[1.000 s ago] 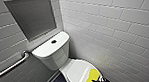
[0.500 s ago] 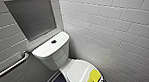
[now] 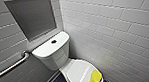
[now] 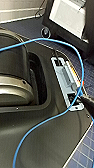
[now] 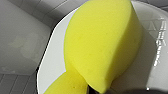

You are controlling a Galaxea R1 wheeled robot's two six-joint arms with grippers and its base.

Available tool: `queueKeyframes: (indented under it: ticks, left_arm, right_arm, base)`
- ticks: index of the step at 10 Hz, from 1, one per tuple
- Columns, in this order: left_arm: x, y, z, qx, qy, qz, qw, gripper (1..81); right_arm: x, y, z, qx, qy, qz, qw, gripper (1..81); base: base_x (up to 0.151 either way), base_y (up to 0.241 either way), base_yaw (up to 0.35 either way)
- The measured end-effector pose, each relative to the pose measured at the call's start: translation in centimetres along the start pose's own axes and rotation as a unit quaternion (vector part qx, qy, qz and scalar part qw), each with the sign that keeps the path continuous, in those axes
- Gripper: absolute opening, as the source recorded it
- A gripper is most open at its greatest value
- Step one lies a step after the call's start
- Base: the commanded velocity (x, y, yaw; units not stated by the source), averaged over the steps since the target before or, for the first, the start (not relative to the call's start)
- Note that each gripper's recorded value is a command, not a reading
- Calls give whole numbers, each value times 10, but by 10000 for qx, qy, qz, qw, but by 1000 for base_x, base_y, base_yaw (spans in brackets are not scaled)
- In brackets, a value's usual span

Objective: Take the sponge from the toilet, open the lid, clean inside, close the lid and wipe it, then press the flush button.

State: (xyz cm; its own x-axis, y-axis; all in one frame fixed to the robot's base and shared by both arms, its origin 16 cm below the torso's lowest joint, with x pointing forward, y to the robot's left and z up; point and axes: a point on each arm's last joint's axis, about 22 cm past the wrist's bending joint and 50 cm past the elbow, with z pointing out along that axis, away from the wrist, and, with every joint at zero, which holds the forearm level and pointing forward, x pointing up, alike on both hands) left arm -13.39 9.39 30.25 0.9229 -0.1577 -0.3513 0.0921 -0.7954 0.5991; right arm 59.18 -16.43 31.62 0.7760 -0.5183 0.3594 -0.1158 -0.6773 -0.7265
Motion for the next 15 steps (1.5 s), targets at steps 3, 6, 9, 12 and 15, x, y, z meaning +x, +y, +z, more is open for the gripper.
queueKeyframes:
  ticks: [3, 6, 9, 12, 15]
  left_arm:
    - [12, 4, -3, -90, 87, 35, 9999, 811]
    - [47, 16, -23, -419, 330, 150, 9985, 811]
    - [93, 8, -71, -643, 591, 363, 9955, 811]
    - [181, -7, -126, -667, 1046, 804, 9890, 811]
    - [269, 1, -165, -757, 1488, 839, 9824, 811]
  right_arm:
    - [21, 1, -46, 139, -178, 91, 9997, 10]
    - [67, -17, -111, 400, -126, 162, 9990, 10]
    - [32, 26, -192, -58, -477, 634, 9968, 10]
    - [-69, 83, -266, -799, -1158, 1239, 9823, 10]
    - [-159, 134, -328, -1521, -1604, 1637, 9614, 10]
  base:
    - [0, 0, 0]
    - [0, 0, 0]
    - [0, 0, 0]
    - [0, 0, 0]
    - [0, 0, 0]
